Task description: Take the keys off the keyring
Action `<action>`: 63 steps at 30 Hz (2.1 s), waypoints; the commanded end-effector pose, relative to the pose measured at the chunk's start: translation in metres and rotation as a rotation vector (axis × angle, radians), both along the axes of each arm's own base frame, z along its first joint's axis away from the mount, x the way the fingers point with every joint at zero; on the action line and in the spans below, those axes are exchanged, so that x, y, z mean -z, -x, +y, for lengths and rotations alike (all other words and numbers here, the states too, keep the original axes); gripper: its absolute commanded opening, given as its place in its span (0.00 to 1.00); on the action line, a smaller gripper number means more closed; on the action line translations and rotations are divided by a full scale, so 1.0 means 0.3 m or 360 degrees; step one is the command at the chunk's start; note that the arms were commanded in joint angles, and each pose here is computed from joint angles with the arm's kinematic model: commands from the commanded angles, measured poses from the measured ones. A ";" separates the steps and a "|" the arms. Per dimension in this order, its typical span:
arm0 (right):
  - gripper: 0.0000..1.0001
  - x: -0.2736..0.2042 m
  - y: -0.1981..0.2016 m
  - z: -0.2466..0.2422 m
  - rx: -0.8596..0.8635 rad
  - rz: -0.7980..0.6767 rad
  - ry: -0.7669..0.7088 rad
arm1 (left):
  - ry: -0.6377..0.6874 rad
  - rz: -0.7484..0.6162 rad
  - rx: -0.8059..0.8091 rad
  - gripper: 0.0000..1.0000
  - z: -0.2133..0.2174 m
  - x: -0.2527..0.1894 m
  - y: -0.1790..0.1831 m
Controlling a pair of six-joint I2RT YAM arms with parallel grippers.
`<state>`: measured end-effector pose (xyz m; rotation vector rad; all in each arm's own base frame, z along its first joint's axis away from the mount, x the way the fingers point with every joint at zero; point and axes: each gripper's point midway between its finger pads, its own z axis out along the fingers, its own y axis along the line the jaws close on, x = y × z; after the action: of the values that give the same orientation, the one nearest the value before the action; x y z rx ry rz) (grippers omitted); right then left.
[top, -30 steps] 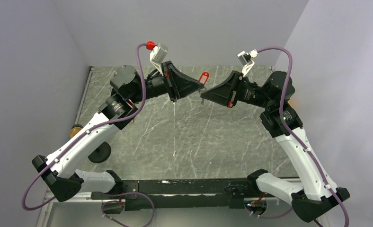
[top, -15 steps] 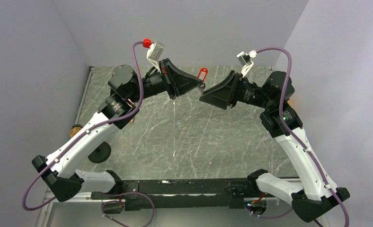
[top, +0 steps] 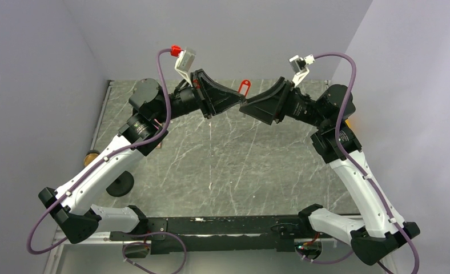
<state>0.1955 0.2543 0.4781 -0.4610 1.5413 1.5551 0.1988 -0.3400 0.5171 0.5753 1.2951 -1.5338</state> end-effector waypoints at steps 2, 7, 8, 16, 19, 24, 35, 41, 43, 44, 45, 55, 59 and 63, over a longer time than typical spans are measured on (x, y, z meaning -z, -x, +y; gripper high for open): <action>0.58 -0.115 0.003 -0.004 0.0011 -0.0170 -0.0131 | 0.0113 -0.0080 0.0011 0.00 0.043 -0.096 0.044; 0.38 -0.121 -0.003 0.005 -0.0014 -0.0159 -0.0156 | 0.0111 -0.0062 0.0006 0.00 0.048 -0.084 0.045; 0.36 -0.118 -0.003 0.006 -0.0021 -0.0151 -0.0159 | 0.0115 -0.0061 0.0001 0.00 0.050 -0.084 0.045; 0.33 -0.121 -0.002 0.009 -0.0036 -0.0157 -0.0170 | 0.0113 -0.0025 -0.0040 0.00 0.050 -0.066 0.026; 0.32 -0.121 -0.004 0.010 -0.0041 -0.0155 -0.0177 | 0.0110 -0.0013 -0.0075 0.00 0.051 -0.061 0.012; 0.31 -0.116 -0.010 0.017 -0.0054 -0.0146 -0.0188 | 0.0118 0.0001 -0.0089 0.00 0.049 -0.053 0.001; 0.31 -0.102 -0.019 0.032 -0.0087 -0.0127 -0.0187 | 0.0153 0.0041 -0.0100 0.00 0.041 -0.052 -0.017; 0.31 -0.098 -0.022 0.035 -0.0088 -0.0124 -0.0192 | 0.0183 0.0070 -0.0119 0.00 0.041 -0.050 -0.031; 0.30 -0.100 -0.024 0.036 -0.0088 -0.0129 -0.0191 | 0.0182 0.0073 -0.0121 0.00 0.039 -0.047 -0.032; 0.29 -0.099 -0.026 0.036 -0.0089 -0.0125 -0.0190 | 0.0182 0.0077 -0.0123 0.00 0.039 -0.045 -0.034; 0.28 -0.099 -0.026 0.037 -0.0093 -0.0125 -0.0191 | 0.0184 0.0079 -0.0124 0.00 0.038 -0.043 -0.036; 0.00 -0.095 -0.038 0.038 -0.0074 -0.0110 -0.0202 | 0.0184 0.0095 -0.0128 0.00 0.033 -0.026 -0.044; 0.00 -0.085 -0.032 0.034 -0.0068 -0.0115 -0.0196 | 0.0168 0.0106 -0.0141 0.11 0.032 -0.014 -0.047; 0.00 -0.065 -0.018 0.029 -0.0067 -0.0125 -0.0143 | 0.0138 0.0111 -0.0154 0.31 0.034 -0.007 -0.050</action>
<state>0.2112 0.2678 0.4885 -0.4545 1.4636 1.6516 0.2188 -0.3327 0.5125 0.3934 1.3020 -1.5297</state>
